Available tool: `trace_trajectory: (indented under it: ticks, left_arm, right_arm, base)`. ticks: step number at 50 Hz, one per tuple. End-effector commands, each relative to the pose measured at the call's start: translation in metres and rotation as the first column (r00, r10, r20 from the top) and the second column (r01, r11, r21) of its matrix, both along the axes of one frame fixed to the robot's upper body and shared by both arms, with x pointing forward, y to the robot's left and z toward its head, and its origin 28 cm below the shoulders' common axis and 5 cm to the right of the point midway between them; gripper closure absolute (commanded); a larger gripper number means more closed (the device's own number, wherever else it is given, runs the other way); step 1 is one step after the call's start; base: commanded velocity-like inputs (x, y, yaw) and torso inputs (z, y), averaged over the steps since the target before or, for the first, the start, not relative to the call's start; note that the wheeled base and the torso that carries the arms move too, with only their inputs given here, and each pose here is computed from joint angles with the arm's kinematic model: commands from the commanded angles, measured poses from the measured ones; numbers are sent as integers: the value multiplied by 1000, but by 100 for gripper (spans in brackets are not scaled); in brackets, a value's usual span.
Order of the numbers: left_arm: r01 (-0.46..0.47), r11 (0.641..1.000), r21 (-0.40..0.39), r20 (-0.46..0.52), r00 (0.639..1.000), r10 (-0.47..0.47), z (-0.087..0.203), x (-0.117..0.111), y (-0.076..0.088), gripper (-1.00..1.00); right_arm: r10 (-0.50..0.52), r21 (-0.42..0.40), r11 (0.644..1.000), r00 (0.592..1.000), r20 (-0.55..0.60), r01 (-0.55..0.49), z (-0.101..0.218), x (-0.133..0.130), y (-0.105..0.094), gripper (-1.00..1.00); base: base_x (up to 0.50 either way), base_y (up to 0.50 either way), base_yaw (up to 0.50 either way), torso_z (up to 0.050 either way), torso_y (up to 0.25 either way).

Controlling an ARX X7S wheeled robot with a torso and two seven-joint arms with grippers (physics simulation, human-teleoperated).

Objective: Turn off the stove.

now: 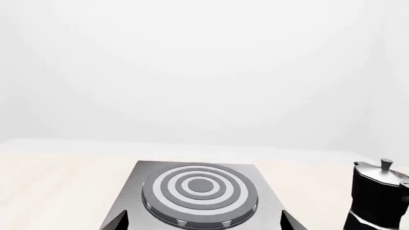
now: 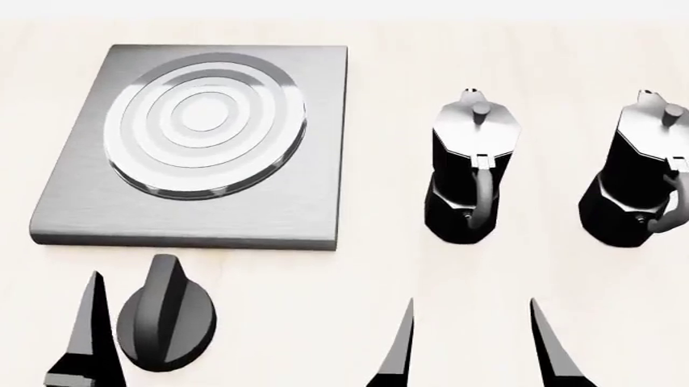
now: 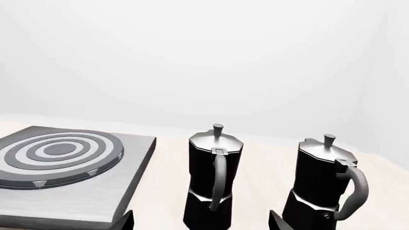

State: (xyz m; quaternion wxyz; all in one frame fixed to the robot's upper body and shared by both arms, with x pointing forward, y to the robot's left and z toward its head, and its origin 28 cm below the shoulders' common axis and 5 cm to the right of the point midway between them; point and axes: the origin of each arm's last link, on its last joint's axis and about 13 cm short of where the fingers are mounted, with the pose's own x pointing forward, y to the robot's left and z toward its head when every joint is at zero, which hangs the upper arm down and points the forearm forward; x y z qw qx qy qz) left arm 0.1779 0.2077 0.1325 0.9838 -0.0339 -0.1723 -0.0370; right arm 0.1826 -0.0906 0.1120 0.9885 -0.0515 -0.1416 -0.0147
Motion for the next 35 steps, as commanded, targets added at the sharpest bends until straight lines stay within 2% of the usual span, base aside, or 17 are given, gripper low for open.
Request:
trace_trajectory:
  ticks: [1, 16, 27, 28, 29, 30, 35]
  left_arm:
    - [47, 999, -10, 33, 998, -47, 13, -4, -8, -100]
    - [67, 998, -15, 29, 997, -66, 9, 0, -20, -100]
    - [79, 997, 8, -4, 997, -79, -9, 8, -32, -100]
    - [79, 997, 6, -4, 997, -79, -9, 9, -32, -100]
    - [104, 994, -28, -5, 995, -104, -10, 8, -32, -100]
    - [82, 997, -4, -5, 997, -82, -12, 10, -33, -100]
    - [83, 997, 6, -18, 996, -83, -18, 13, -35, -100]
  right_arm:
    - [1, -1, 1000, 1000, -1, -1, 0, 0, 0, -100]
    - [5, 0, 1000, 1000, -5, -5, -2, 0, 0, -100]
    - [11, 2, 1000, 1000, -7, -11, -2, 0, 0, -100]
    - [12, 2, 1000, 1000, -7, -12, -1, -1, 0, -100]
    - [15, 3, 1000, 1000, -5, -15, 0, -1, 0, -100]
    - [17, 3, 1000, 1000, -3, -17, 0, -1, 0, -100]
    - [20, 3, 1000, 1000, -7, -20, -2, 1, 0, -100]
  base:
    - [0, 0, 0, 0, 0]
    - [0, 0, 0, 0, 0]
    - [0, 0, 0, 0, 0]
    - [0, 0, 0, 0, 0]
    - [0, 0, 0, 0, 0]
    - [0, 0, 0, 0, 0]
    - [0, 0, 0, 0, 0]
